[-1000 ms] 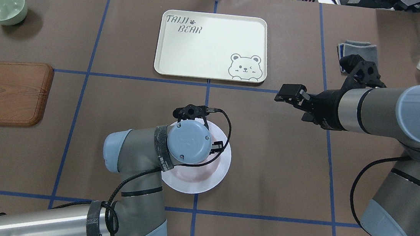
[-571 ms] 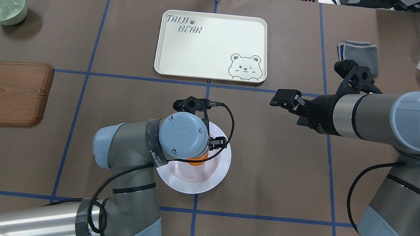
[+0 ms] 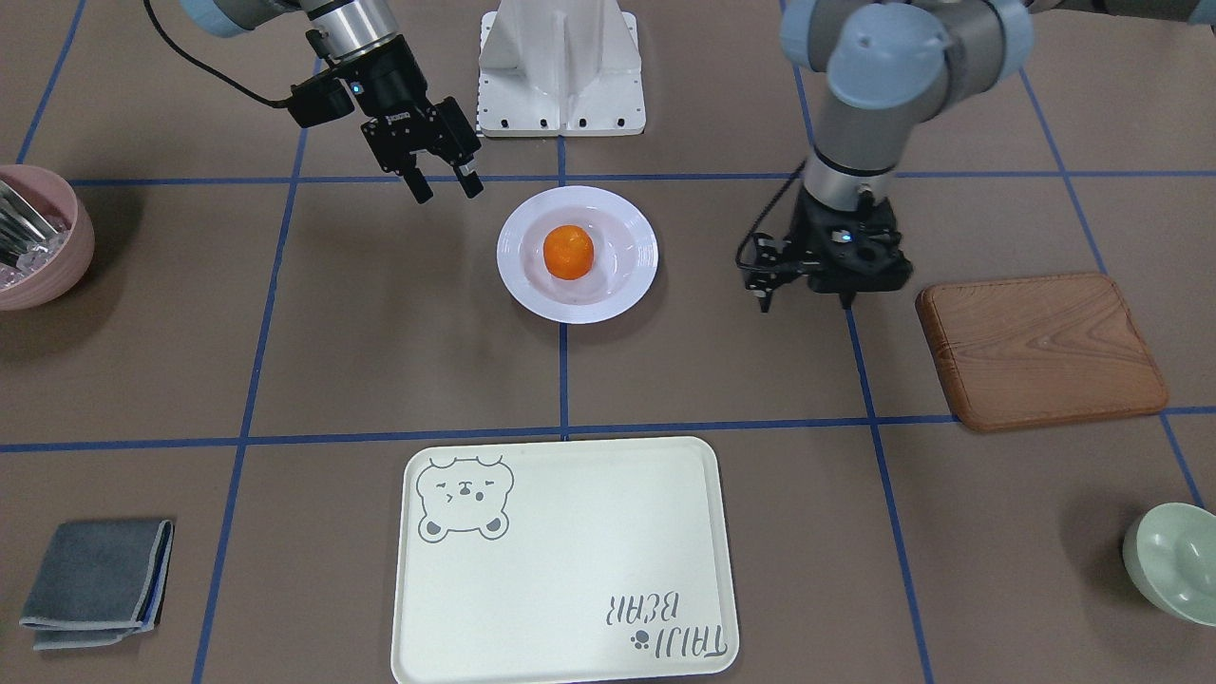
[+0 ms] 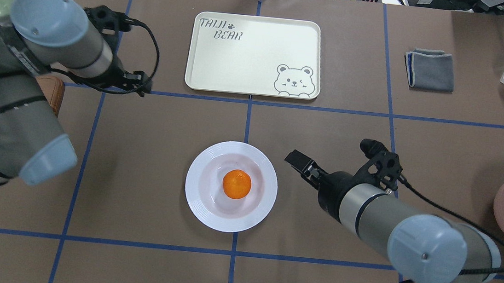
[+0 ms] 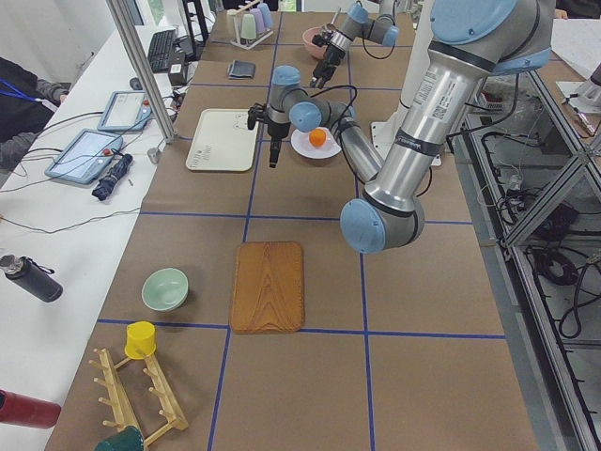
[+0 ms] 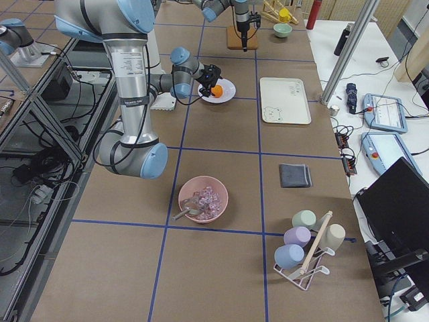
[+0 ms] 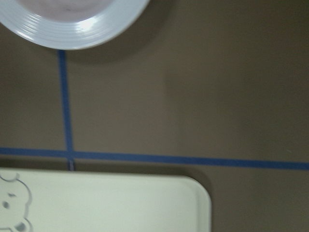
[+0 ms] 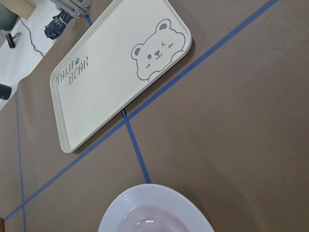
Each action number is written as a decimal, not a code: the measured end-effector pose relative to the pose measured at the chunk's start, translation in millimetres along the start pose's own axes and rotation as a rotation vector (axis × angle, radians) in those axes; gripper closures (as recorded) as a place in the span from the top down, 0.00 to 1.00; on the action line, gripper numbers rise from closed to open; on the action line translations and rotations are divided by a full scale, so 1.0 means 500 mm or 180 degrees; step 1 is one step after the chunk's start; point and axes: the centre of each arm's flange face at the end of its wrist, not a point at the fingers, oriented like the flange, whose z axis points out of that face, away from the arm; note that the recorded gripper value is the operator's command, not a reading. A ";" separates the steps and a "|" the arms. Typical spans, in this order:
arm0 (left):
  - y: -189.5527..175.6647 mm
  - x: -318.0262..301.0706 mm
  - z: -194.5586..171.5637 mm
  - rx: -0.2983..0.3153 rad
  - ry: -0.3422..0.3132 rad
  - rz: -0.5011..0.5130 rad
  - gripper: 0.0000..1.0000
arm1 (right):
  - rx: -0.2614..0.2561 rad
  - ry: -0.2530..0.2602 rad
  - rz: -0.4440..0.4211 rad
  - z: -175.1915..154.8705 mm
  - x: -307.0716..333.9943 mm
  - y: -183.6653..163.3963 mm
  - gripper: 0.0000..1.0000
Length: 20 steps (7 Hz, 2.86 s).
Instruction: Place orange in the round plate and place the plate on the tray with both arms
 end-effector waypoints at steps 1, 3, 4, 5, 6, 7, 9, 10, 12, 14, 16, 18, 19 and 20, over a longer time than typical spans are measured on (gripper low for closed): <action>-0.049 -0.126 0.000 -0.0095 -0.0084 0.0207 0.98 | 0.0048 -0.0044 0.0241 -0.001 0.014 0.050 0.98; -0.129 -0.413 0.025 -0.0276 -0.0310 0.0509 0.98 | -0.0005 -0.0036 0.0689 0.006 0.036 0.108 0.98; -0.147 -0.568 0.019 -0.0354 -0.0274 0.0575 0.98 | -0.0031 -0.0037 0.0826 0.017 0.047 0.125 0.98; -0.141 -0.732 0.003 -0.0454 -0.0076 0.0642 0.98 | -0.0053 -0.0082 0.0913 0.038 0.064 0.138 0.99; -0.112 -0.890 -0.017 -0.0489 0.0072 0.0655 0.98 | -0.0056 -0.0132 0.0957 0.064 0.085 0.148 1.00; -0.071 -1.006 -0.028 -0.0497 0.0155 0.0537 0.98 | -0.0054 -0.0151 0.0961 0.084 0.097 0.157 0.99; 0.007 -1.127 -0.039 -0.0470 0.0310 0.0296 0.98 | 0.0001 -0.0133 0.0924 0.117 0.115 0.171 0.98; 0.022 -1.143 -0.043 -0.0456 0.0337 0.0253 0.98 | 0.0020 -0.0127 0.0932 0.133 0.116 0.180 0.98; 0.028 -1.149 -0.048 -0.0439 0.0347 0.0239 0.98 | 0.0032 -0.0102 0.0928 0.167 0.112 0.207 0.90; 0.028 -1.150 -0.050 -0.0436 0.0347 0.0234 0.98 | 0.0058 -0.0064 0.0917 0.198 0.113 0.227 0.41; 0.028 -1.151 -0.054 -0.0424 0.0345 0.0229 0.98 | 0.0098 -0.0079 0.1006 0.212 0.108 0.235 0.00; 0.030 -1.151 -0.063 -0.0400 0.0341 0.0229 0.98 | 0.0152 -0.0120 0.1060 0.219 0.110 0.233 0.00; 0.034 -1.153 -0.065 -0.0397 0.0339 0.0219 0.98 | 0.0182 -0.0216 0.1100 0.216 0.109 0.229 0.00; 0.040 -1.158 -0.066 -0.0398 0.0337 0.0200 0.98 | 0.0206 -0.0352 0.1165 0.208 0.101 0.223 0.00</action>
